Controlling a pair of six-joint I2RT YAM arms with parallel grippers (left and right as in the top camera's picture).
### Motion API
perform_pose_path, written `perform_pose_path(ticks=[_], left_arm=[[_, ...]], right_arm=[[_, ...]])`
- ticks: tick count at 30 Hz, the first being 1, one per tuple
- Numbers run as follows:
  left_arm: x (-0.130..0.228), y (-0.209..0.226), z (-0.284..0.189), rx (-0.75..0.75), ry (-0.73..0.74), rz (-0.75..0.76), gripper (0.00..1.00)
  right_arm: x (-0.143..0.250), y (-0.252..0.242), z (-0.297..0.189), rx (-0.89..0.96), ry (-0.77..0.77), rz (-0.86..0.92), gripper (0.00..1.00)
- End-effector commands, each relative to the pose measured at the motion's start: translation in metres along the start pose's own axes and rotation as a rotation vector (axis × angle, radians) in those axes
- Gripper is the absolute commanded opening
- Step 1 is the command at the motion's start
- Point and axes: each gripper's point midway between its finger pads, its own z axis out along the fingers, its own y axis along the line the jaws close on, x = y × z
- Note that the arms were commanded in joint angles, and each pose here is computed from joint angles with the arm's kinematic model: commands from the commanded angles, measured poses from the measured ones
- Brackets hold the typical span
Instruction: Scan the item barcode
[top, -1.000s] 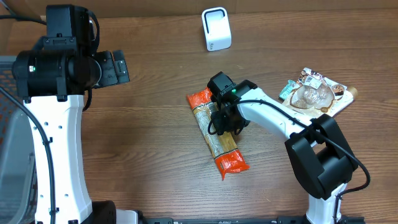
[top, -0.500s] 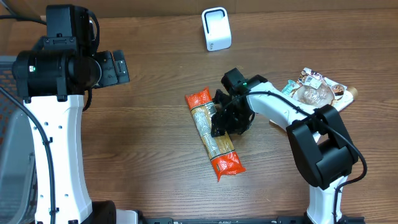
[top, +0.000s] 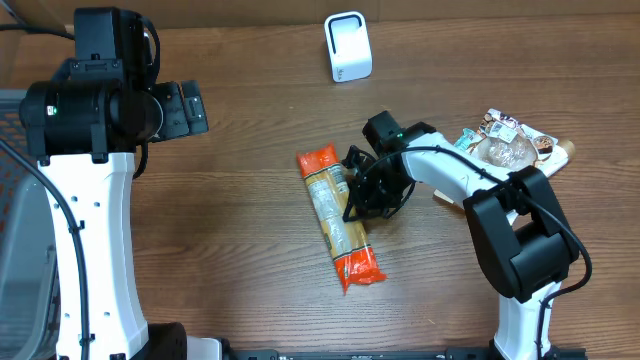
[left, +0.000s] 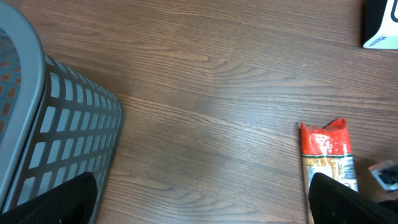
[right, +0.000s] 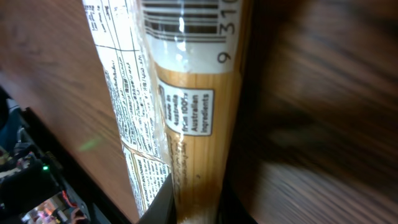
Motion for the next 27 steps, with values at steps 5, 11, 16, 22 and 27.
perform_pose_path(ticks=[5, 11, 16, 22, 27], left_arm=[[-0.001, 0.001, -0.003, 0.004, -0.008, -0.012, 1.00], [-0.001, 0.001, -0.003, 0.004, -0.009, -0.012, 1.00], [-0.001, 0.001, -0.003, 0.004, -0.008, -0.012, 1.00], [-0.001, 0.001, -0.003, 0.004, -0.009, -0.012, 1.00], [-0.001, 0.001, -0.003, 0.004, -0.008, -0.012, 1.00]], right_arm=[[-0.031, -0.016, -0.079, 0.382, -0.210, 0.018, 0.04], [-0.020, -0.026, -0.105, 0.858, -0.321, 0.037, 0.04], [-0.010, 0.002, -0.058, 0.891, -0.251, -0.103, 0.33], [-0.019, -0.001, -0.064, 0.865, -0.264, -0.088, 0.76], [-0.016, -0.003, -0.054, 0.536, -0.122, -0.150, 0.84]])
